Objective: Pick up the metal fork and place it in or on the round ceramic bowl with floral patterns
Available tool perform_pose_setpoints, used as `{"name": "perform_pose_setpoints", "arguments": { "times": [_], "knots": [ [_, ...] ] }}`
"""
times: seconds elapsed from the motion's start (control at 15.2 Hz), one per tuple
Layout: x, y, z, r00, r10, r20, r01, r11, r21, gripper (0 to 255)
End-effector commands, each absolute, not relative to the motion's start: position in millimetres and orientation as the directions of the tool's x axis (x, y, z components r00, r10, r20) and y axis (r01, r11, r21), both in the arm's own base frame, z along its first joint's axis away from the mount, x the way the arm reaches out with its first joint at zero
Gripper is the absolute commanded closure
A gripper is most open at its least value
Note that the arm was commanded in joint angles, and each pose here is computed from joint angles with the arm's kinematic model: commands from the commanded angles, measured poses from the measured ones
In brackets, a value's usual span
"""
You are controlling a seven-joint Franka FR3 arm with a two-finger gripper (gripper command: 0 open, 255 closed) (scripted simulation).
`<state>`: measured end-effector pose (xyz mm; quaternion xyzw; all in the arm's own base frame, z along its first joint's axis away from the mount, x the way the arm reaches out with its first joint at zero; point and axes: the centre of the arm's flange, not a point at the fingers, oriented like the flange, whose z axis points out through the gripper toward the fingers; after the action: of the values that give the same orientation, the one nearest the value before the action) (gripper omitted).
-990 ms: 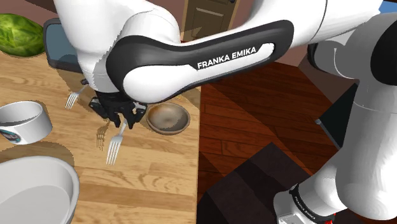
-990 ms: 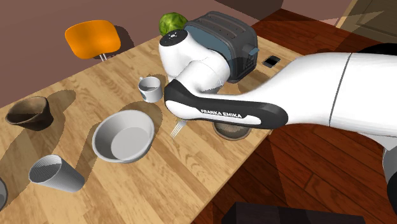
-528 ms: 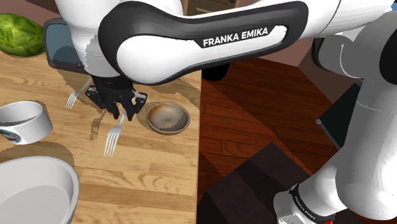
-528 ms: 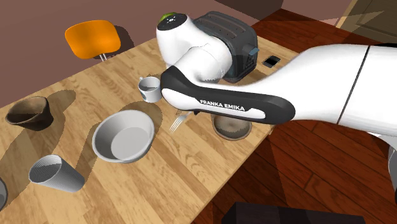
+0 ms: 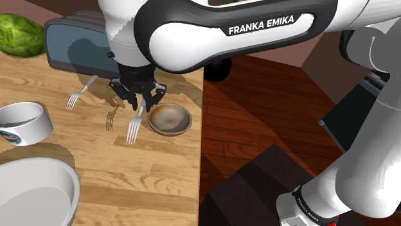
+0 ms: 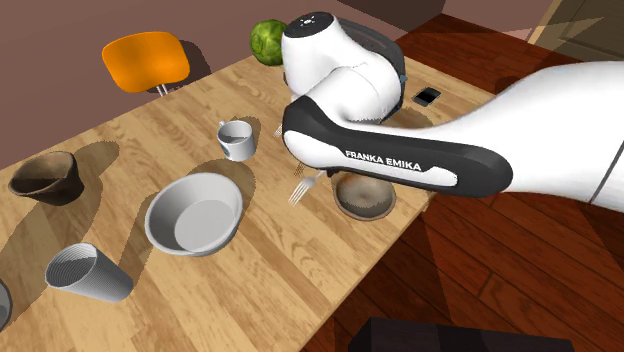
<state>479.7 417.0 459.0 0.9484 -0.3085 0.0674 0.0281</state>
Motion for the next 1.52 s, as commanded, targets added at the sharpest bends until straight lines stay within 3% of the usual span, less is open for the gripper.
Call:
{"name": "perform_pose_setpoints", "arguments": {
  "times": [0.0,0.4,1.45],
  "knots": [
    [484,391,458,0.801,-0.581,0.145,-0.589,-0.808,0.012,255],
    [496,300,450,0.801,-0.581,0.145,-0.589,-0.808,0.012,255],
    [496,300,394,0.801,-0.581,0.145,-0.589,-0.808,0.012,255]
  ]
}}
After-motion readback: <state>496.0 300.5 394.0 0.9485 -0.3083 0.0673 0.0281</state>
